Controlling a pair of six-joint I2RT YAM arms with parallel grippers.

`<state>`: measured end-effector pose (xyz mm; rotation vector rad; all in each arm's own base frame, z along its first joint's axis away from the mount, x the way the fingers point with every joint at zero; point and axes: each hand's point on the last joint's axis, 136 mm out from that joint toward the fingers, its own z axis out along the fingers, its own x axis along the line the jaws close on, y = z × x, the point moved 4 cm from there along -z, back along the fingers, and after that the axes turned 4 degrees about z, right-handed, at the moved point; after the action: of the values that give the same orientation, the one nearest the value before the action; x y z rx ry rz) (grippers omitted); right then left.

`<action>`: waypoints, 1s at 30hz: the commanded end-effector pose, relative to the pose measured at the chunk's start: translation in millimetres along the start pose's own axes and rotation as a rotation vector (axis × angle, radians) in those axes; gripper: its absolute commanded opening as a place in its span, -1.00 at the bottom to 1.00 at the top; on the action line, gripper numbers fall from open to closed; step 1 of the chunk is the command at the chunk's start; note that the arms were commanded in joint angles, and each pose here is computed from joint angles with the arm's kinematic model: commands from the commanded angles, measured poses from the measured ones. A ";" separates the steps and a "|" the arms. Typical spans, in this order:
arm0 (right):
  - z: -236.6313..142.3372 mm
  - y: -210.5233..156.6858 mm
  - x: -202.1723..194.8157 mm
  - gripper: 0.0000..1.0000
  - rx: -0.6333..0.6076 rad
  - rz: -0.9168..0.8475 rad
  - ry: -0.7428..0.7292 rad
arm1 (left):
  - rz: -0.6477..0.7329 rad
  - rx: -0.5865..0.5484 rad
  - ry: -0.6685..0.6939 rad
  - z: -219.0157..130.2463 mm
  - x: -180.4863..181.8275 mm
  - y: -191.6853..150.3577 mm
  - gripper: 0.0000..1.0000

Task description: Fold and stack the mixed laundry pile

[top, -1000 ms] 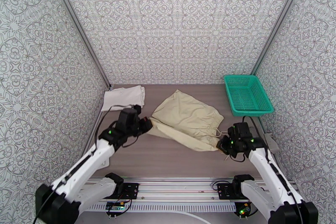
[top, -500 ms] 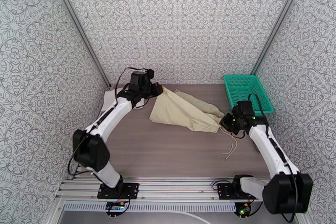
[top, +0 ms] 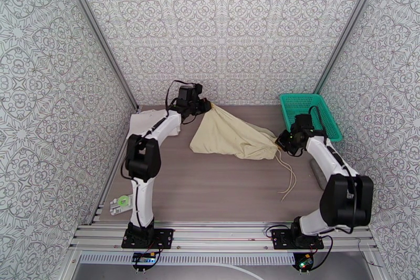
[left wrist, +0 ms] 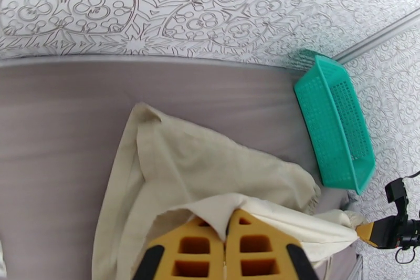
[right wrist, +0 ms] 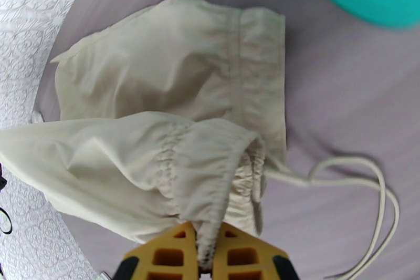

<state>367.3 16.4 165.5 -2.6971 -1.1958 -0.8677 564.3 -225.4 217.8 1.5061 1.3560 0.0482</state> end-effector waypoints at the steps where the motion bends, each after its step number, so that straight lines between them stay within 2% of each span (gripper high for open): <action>1: 2.3 25.7 -2.7 -1.00 -0.066 -0.002 -0.043 | 0.034 -0.096 -0.022 15.1 5.5 29.2 -1.00; 7: 25.7 44.2 -4.1 -0.83 -0.073 0.005 -0.088 | -0.004 -0.084 0.001 50.4 31.8 17.6 -1.00; 9: 37.3 50.7 -6.8 -0.70 -0.070 0.007 -0.111 | -0.022 -0.081 0.010 59.4 43.6 13.1 -0.98; 11: 47.7 54.4 -9.9 -0.48 -0.061 0.001 -0.137 | -0.043 -0.080 0.013 68.7 55.6 8.1 -0.65; 13: 54.8 59.0 -12.6 -0.28 -0.065 -0.008 -0.158 | -0.067 -0.079 0.015 75.5 68.0 4.3 -0.20; 16: 53.6 63.8 -11.2 -0.11 -0.078 -0.029 -0.175 | -0.086 -0.077 0.016 77.1 81.2 3.0 -0.03; 19: 36.6 68.7 -4.7 0.03 -0.123 -0.055 -0.175 | -0.069 -0.094 0.039 63.3 81.8 14.3 0.20; 22: 15.9 72.4 1.0 0.16 -0.173 -0.084 -0.183 | -0.046 -0.113 0.078 42.2 77.5 27.2 0.24; 26: -4.7 62.4 17.8 0.18 -0.190 -0.140 -0.134 | -0.009 -0.104 0.084 11.2 56.6 31.8 0.19; 30: -9.4 36.6 36.6 0.11 -0.155 -0.210 -0.063 | 0.032 -0.029 0.073 -10.5 35.3 3.1 -0.01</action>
<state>414.9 -7.3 184.5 -2.8543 -1.4092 -0.8844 596.4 -181.9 170.1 1.4576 1.4814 0.1084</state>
